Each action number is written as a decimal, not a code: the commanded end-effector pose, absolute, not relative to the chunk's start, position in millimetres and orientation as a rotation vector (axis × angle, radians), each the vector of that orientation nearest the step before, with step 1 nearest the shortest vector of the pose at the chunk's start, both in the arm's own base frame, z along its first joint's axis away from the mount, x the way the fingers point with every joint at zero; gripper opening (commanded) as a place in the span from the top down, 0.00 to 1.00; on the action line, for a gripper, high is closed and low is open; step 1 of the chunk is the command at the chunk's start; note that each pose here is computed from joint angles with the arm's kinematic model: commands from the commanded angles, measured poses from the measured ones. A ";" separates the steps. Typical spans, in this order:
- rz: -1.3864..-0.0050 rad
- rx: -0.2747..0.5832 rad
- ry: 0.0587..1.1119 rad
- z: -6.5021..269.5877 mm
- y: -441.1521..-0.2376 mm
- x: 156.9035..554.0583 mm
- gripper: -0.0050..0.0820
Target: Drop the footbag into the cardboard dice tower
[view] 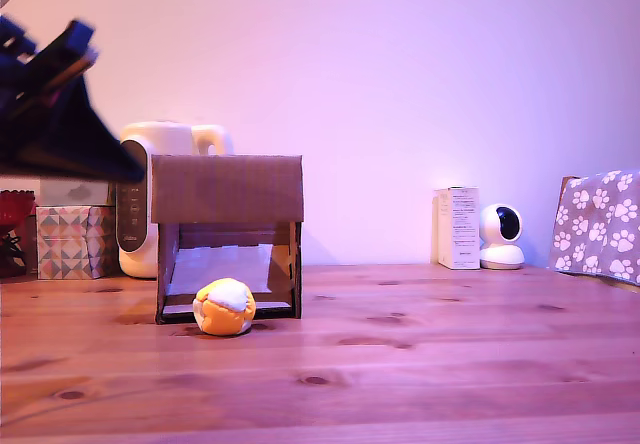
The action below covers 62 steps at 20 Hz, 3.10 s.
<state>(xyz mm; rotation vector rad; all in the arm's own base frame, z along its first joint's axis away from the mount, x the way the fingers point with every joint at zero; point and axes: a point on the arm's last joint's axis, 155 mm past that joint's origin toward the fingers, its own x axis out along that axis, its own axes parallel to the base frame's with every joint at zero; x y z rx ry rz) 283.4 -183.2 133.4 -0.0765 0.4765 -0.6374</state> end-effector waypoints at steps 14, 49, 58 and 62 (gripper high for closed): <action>-0.647 -0.103 0.512 108.8 -198.5 297.4 0.53; -0.456 0.020 0.498 13.6 -218.5 407.2 0.88; -0.635 -0.016 0.561 56.9 -239.4 373.3 0.91; -0.696 -0.032 0.563 95.4 -240.4 351.4 0.91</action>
